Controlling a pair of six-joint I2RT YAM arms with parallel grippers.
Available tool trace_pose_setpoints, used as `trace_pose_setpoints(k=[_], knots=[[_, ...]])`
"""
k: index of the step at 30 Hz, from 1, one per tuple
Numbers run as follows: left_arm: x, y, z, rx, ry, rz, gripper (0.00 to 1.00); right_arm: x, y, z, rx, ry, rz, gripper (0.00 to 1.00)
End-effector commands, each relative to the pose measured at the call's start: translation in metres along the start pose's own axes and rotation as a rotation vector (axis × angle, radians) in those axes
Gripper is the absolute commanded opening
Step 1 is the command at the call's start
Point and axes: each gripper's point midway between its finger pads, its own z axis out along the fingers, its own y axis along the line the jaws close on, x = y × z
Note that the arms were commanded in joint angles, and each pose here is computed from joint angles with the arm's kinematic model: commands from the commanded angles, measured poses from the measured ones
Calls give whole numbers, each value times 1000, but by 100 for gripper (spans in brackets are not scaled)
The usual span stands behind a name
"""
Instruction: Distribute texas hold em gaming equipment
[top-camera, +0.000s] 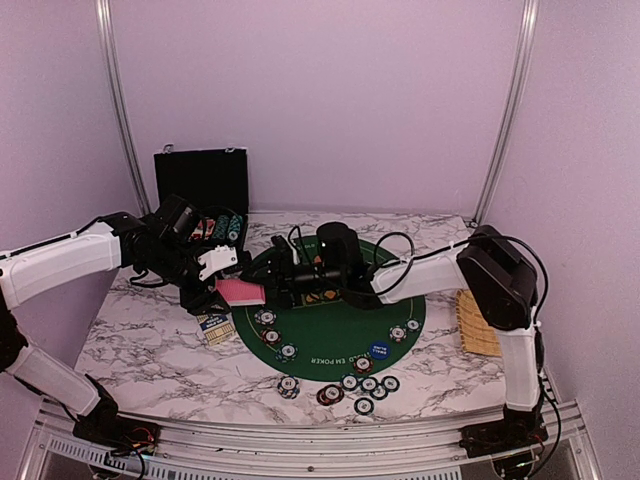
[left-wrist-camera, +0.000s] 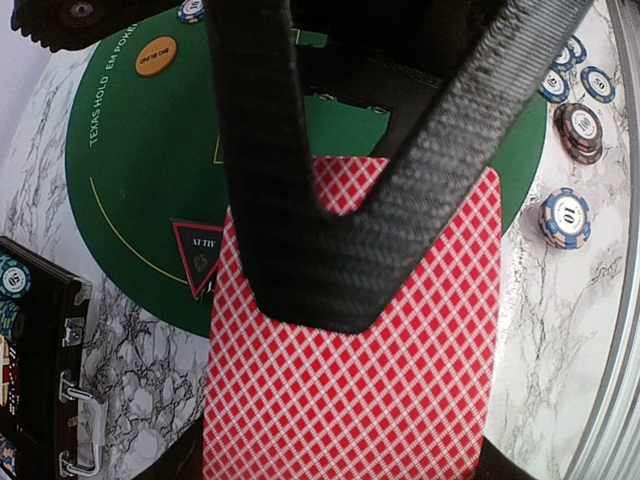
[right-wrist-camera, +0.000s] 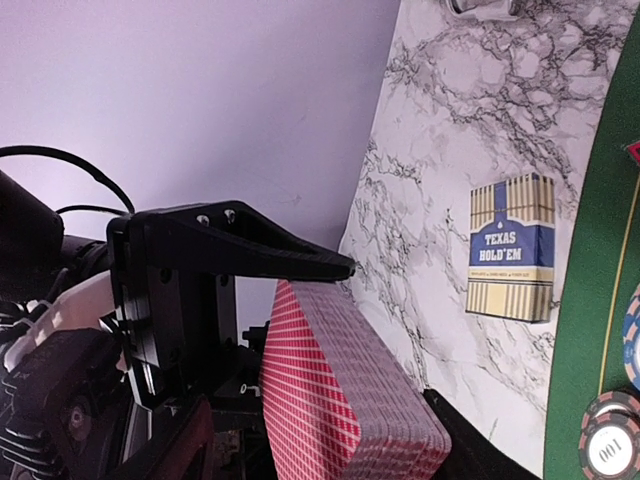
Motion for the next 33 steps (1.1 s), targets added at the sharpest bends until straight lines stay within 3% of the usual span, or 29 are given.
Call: trace_pose_setpoints(k=[1,9,11,12,15,16,25,33], knots=[[-16,2,-14,-15,-49,16,8,6,22,11,-63,26,-28,61],[-15,3,-13,-19,-43,19,9,7,25,11,-95,26,-11,30],[-14,4,-12,-22,-38,19,15,7,26,11,-98,26,-10,22],[-13,4,-11,-22,-34,19,26,7,27,10,-98,24,-10,18],[-12,5,-11,-28,-30,18,94,7,25,9,-91,23,-8,10],[-12,5,-12,-30,-28,18,98,8,24,8,-86,23,-8,8],[-10,6,-24,-44,10,85,99,5,16,2,-69,-1,3,4],[-18,-20,-20,59,22,199,99,4,27,9,-113,1,-4,4]])
